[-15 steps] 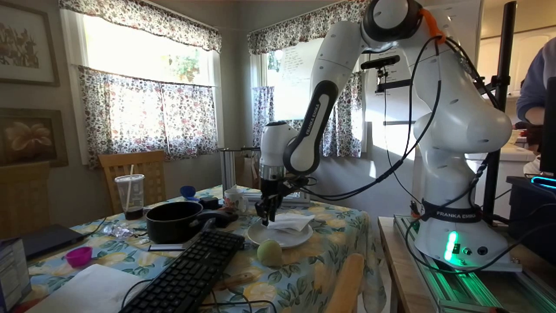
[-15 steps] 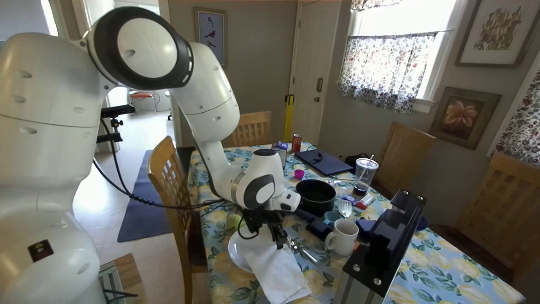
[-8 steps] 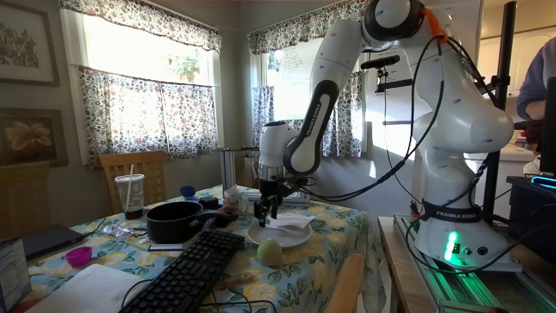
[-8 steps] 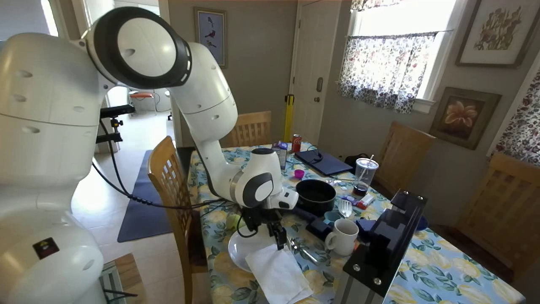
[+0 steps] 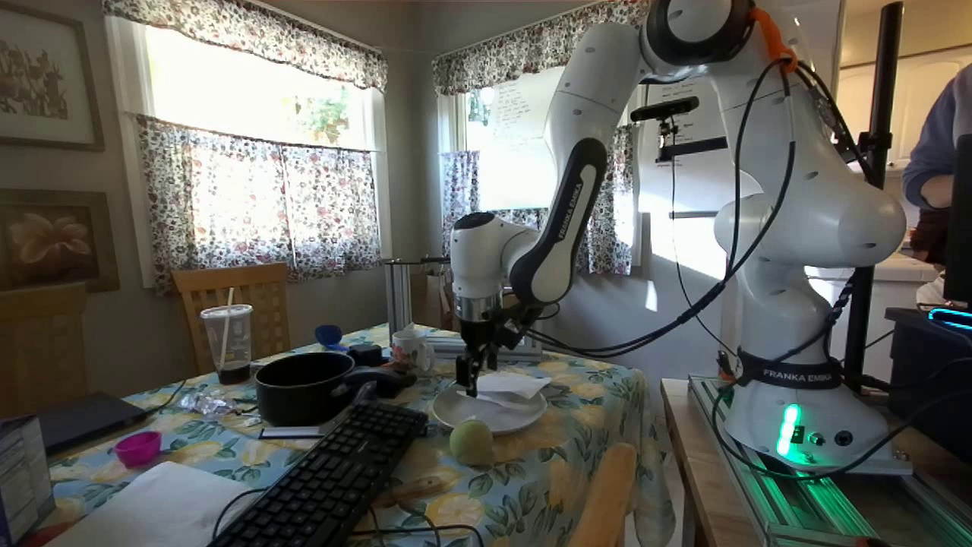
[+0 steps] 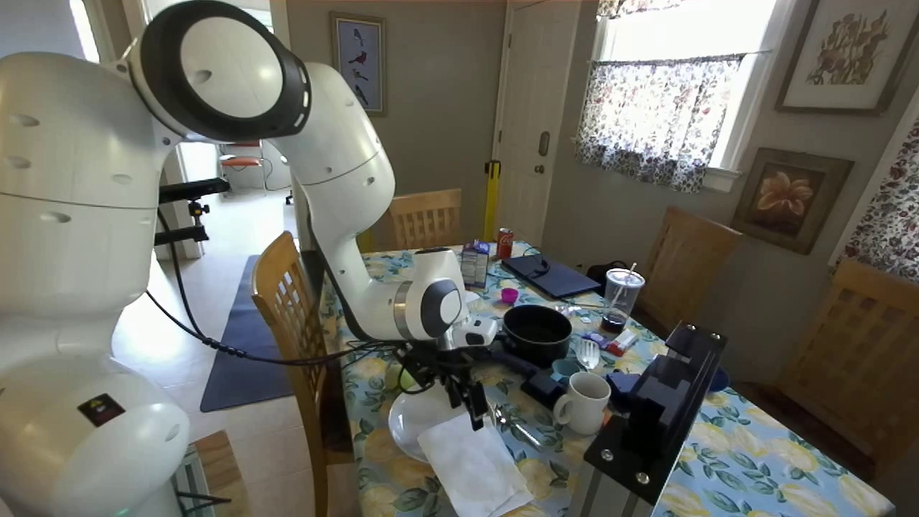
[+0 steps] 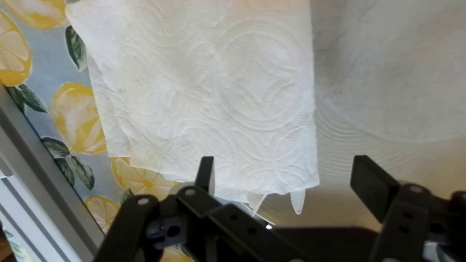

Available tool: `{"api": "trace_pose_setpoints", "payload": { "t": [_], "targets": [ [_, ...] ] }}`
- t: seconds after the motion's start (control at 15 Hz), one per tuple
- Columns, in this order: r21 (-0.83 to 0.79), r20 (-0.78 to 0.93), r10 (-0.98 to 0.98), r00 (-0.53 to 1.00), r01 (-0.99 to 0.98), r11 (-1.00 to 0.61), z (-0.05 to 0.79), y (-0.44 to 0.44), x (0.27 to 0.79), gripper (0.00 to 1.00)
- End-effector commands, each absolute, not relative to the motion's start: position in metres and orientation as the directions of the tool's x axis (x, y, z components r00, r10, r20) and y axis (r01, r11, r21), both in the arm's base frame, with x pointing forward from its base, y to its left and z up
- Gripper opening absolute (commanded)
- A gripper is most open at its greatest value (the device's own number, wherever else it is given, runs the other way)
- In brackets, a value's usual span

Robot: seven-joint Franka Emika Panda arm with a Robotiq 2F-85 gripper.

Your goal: Use the paper towel to wipe the keyboard

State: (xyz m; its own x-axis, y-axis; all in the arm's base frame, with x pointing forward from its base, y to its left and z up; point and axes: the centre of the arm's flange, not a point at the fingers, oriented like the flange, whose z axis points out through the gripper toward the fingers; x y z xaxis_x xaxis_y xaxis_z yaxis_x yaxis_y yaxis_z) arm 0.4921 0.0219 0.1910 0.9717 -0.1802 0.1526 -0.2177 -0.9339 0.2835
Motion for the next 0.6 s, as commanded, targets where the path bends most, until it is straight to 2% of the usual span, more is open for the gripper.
{"api": "trace_pose_setpoints", "payload": {
  "t": [0.0, 0.13, 0.33, 0.47, 0.53],
  "targets": [
    [0.350, 0.155, -0.171, 0.973, -0.216, -0.912, 0.1938, 0.0254, 0.4867, 0.94],
    [0.361, 0.160, -0.165, 0.973, -0.213, -0.908, 0.1889, 0.0237, 0.4875, 0.91],
    [0.372, 0.170, -0.155, 0.973, -0.209, -0.904, 0.1859, 0.0205, 0.4883, 0.81],
    [0.373, 0.176, -0.153, 0.972, -0.210, -0.904, 0.1845, 0.0176, 0.4890, 0.83],
    [0.374, 0.178, -0.153, 0.972, -0.211, -0.903, 0.1848, 0.0163, 0.4892, 0.80]
  ]
}}
